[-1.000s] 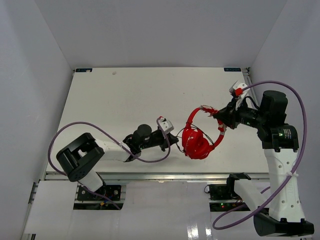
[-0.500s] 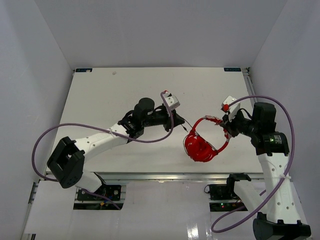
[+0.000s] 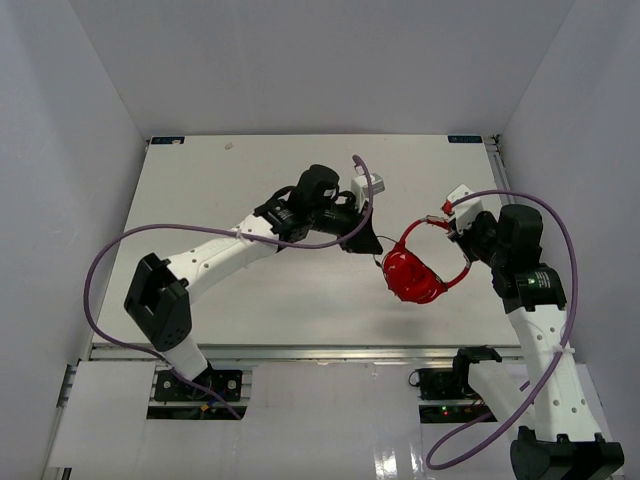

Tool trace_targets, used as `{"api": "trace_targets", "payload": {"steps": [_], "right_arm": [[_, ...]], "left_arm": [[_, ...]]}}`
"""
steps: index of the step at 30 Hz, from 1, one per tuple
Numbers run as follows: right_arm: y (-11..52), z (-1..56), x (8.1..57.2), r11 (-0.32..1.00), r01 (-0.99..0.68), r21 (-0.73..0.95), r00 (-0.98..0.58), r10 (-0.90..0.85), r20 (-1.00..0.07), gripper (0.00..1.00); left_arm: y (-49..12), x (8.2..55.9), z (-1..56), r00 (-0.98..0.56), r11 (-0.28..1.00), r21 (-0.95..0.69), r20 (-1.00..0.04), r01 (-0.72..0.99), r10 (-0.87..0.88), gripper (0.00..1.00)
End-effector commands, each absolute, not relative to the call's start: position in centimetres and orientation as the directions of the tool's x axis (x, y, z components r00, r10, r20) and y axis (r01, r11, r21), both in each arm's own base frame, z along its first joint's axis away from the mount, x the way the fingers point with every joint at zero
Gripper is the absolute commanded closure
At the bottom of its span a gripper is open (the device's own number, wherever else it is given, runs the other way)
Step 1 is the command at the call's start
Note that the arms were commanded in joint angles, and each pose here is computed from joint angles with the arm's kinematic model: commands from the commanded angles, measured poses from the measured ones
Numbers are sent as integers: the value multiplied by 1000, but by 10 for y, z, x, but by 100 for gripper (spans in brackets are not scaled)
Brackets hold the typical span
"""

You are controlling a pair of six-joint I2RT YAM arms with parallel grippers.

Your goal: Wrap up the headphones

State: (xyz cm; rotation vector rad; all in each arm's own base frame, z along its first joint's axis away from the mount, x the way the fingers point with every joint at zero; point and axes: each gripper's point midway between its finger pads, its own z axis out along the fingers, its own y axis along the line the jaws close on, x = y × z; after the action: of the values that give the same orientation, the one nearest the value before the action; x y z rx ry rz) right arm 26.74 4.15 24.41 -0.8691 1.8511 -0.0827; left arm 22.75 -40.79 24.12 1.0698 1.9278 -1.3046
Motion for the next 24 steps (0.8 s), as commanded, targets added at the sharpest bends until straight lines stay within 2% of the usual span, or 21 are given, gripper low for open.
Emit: {"api": "trace_targets", "payload": {"steps": [1, 5, 8, 12, 16, 24], "right_arm": [[32, 266, 286, 777, -396, -490, -164, -585, -795, 92], [36, 261, 288, 775, -376, -507, -180, -598, -781, 92], [40, 253, 290, 778, -369, -508, -198, -600, -775, 92], [35, 249, 295, 794, -334, -508, -224, -590, -776, 92], [37, 244, 297, 803, -340, -490, -237, -577, -781, 92], [54, 239, 295, 775, -429, -465, -218, -588, -779, 92]], "left_arm": [[-416, 209, 267, -649, 170, -634, -680, 754, 340, 100], [-430, 209, 273, -714, 156, -718, -595, 679, 370, 100], [-437, 200, 274, -768, 129, -802, -493, 583, 409, 100], [-436, 192, 275, -794, 119, -847, -425, 518, 435, 100], [-432, 184, 281, -805, 86, -887, -367, 454, 466, 100], [-426, 202, 300, -856, 44, -940, -289, 339, 429, 100]]}}
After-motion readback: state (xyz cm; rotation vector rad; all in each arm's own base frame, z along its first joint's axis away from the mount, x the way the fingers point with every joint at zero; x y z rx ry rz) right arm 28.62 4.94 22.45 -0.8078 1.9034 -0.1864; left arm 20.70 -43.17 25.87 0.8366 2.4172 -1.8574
